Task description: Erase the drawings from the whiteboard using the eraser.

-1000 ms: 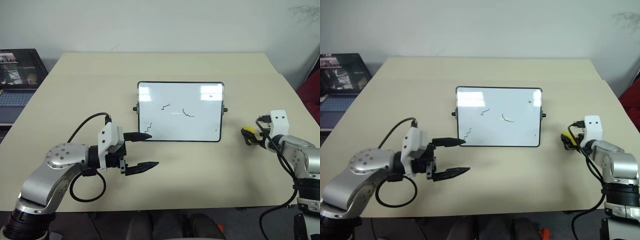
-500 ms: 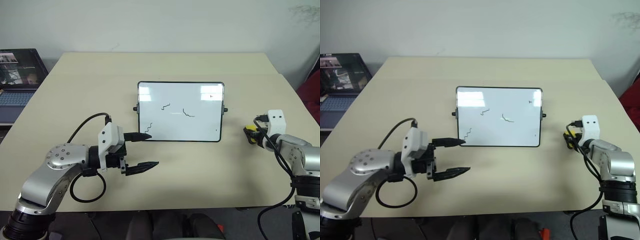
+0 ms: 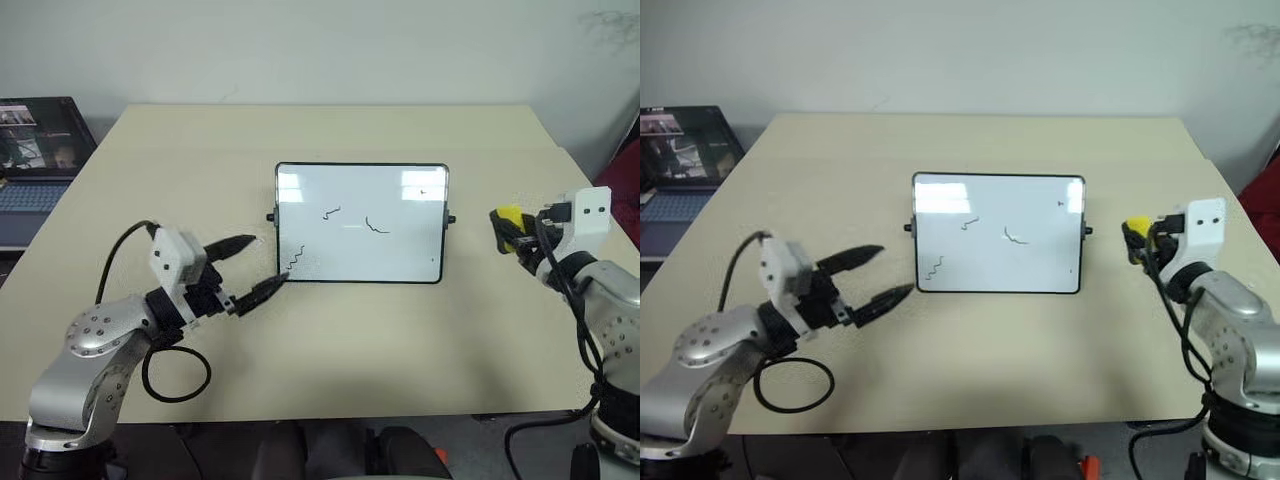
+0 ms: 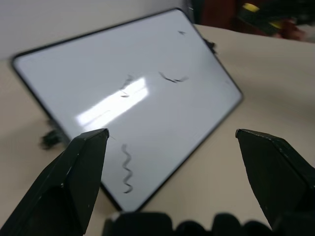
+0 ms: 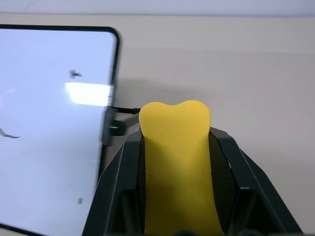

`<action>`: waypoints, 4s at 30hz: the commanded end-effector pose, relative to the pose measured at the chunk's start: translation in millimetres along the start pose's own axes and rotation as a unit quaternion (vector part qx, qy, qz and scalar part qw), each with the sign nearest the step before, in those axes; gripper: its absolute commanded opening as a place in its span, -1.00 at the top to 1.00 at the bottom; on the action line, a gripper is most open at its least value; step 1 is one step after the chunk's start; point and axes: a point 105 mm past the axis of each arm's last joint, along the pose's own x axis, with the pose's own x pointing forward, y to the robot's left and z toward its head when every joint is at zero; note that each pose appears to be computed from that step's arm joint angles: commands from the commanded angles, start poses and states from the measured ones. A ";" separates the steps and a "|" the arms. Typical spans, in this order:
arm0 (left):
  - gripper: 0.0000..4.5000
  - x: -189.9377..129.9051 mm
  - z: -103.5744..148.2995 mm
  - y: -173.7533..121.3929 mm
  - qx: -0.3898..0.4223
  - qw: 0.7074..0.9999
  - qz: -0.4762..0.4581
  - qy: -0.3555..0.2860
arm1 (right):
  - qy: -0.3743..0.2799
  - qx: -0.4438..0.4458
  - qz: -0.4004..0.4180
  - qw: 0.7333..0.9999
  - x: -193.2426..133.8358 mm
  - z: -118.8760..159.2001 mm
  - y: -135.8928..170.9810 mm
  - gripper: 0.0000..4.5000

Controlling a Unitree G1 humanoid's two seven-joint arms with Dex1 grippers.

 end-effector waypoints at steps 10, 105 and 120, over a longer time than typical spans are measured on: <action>-1.00 -44.1 -41.4 25.3 0.002 0.993 0.089 0.083 | -0.100 -0.089 0.186 0.973 3.8 35.8 109.8 0.40; -1.00 -54.7 -46.4 -10.8 0.014 0.985 -0.087 0.150 | -0.044 -0.464 0.369 0.804 93.0 -23.4 274.7 0.41; -1.00 -49.5 -43.6 -12.0 0.014 0.987 -0.086 0.135 | -0.005 -0.474 0.364 0.802 107.3 -65.8 268.9 0.41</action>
